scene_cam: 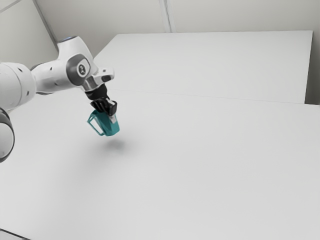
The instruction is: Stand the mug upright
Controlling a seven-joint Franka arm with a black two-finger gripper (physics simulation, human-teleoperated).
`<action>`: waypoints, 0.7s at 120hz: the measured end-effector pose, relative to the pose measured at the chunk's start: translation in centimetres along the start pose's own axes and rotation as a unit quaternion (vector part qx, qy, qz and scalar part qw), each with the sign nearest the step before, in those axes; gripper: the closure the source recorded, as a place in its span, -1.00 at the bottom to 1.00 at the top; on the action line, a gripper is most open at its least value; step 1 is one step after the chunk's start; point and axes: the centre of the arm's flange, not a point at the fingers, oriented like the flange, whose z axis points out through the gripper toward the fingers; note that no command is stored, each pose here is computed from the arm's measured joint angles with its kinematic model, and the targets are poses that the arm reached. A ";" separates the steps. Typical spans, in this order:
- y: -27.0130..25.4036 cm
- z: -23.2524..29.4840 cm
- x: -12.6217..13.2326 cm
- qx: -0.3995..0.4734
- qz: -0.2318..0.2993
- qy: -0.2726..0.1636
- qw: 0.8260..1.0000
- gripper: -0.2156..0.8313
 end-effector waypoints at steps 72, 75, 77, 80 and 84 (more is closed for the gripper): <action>0.8 4.3 1.7 0.025 -0.053 -0.013 0.998 0.89; 0.8 4.4 1.7 0.027 -0.054 -0.014 0.998 0.89; 0.8 4.4 1.7 0.028 -0.055 -0.014 0.998 0.89; 0.8 4.4 1.7 0.030 -0.056 -0.015 0.998 0.89; 0.7 4.5 1.7 0.033 -0.057 -0.016 0.998 0.89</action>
